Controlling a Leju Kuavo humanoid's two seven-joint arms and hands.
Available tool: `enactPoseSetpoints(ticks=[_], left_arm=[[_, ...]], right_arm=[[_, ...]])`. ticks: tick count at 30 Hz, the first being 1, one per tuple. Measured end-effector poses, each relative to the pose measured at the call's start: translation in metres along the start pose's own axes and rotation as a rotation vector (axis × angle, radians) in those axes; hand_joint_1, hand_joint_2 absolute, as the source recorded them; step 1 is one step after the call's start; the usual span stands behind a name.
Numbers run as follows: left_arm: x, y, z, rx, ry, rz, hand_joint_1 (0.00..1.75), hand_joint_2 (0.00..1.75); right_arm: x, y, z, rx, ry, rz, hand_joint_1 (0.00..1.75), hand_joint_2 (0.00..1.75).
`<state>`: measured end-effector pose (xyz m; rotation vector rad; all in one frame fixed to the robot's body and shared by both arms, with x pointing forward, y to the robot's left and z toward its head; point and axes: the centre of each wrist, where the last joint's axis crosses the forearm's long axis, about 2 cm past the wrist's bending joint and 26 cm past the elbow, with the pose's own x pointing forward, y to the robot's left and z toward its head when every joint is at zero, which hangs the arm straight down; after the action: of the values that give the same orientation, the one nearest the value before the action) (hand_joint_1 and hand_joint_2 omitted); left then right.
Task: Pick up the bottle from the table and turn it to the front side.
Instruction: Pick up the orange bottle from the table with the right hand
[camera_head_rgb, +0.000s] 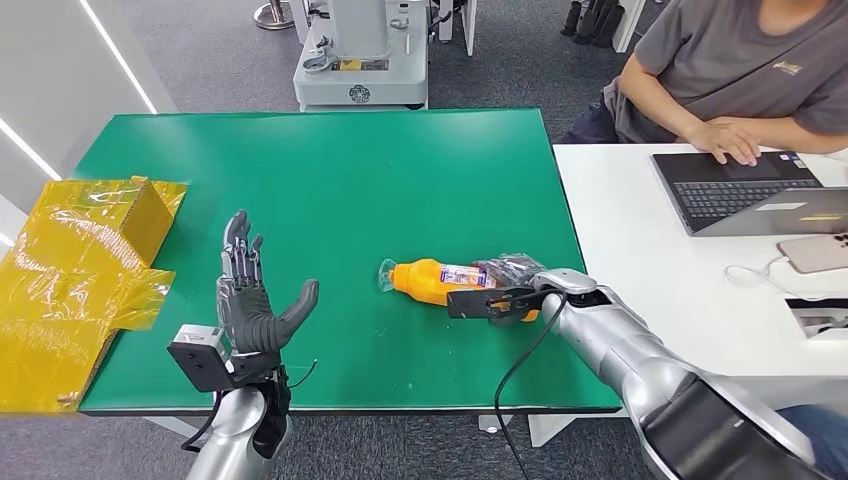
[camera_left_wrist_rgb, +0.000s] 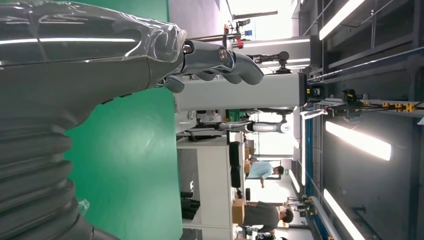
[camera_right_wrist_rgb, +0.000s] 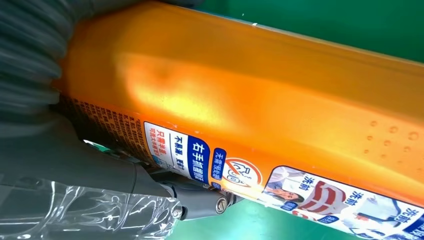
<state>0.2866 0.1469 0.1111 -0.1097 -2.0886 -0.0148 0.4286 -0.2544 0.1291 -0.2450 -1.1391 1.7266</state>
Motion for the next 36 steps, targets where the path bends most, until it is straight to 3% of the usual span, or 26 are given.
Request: enactPoseSetpoints(ticks=[11,19,28,36], left_arm=[[-0.002,0.0,0.0,-0.005,-0.003,0.002,0.0,1.75],[-0.003,0.002,0.002,-0.002,-0.01,-0.006,0.0,1.75],[-0.005,0.001,0.01,-0.014,0.0,-0.023,0.0,1.75],[-0.005,0.001,0.011,-0.033,-0.001,-0.024,0.0,1.75]], right_arm=[[0.0,0.005,-0.001,-0.069,-0.015,0.035,1.75,1.75],[0.004,0.005,-0.002,-0.233,-0.055,0.054,1.75,1.75],[0.036,-0.004,-0.004,-0.823,-0.18,-0.018,1.75,1.75],[0.053,0.007,0.012,-1.066,-0.249,-0.086,1.75,1.75]])
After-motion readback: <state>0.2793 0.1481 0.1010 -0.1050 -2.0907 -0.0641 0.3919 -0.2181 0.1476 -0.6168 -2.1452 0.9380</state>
